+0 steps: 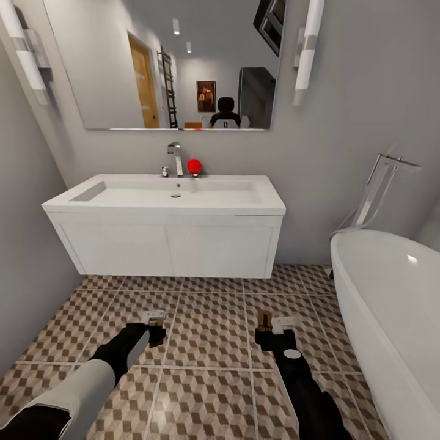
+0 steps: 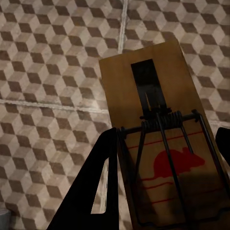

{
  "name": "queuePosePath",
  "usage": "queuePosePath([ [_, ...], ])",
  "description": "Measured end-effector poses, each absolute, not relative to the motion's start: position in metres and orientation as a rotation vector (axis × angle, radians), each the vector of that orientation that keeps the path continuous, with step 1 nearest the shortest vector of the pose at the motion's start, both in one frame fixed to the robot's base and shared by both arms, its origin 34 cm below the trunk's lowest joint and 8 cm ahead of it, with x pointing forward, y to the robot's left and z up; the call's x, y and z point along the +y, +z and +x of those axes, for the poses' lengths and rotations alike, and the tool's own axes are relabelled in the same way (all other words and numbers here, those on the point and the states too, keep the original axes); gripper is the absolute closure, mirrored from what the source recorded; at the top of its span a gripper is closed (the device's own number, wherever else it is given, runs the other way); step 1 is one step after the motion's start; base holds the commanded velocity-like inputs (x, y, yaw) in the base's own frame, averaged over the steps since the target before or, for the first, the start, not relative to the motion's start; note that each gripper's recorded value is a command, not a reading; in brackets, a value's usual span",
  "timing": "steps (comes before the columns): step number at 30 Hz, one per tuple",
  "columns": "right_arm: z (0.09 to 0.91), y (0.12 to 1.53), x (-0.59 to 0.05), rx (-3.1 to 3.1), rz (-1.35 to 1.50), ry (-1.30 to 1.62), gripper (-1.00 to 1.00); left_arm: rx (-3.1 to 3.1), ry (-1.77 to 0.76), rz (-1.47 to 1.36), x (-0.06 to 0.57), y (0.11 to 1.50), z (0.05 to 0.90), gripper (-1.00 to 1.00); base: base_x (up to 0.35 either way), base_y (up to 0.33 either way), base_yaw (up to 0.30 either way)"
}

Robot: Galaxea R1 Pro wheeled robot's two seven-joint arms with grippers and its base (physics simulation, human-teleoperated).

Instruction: Take the four mousetraps from the cabinet in the bathroom and place them on the bathroom floor. Make sure all four end up on the same floor surface, and ensure that at least two of them are either under or directly next to the same bathroom sink.

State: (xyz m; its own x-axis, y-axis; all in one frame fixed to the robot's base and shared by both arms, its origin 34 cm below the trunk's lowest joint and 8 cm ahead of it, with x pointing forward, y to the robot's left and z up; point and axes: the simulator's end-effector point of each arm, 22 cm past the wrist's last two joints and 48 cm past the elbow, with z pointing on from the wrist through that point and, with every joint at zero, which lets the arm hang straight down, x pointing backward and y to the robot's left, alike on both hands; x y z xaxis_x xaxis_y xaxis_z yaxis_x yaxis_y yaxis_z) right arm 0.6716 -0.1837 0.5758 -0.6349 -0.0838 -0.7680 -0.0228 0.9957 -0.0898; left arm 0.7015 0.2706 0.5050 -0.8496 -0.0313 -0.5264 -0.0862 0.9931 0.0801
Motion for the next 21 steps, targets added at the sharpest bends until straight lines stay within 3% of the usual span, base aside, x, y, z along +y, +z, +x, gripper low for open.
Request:
queuePosePath([
  [21, 0.660, 0.515, -0.183, 2.290, -0.078, -0.089, 1.00, 2.617, 0.128, -0.078, 0.265, 0.443, 0.687, 1.00, 0.000, 0.000, 0.000],
])
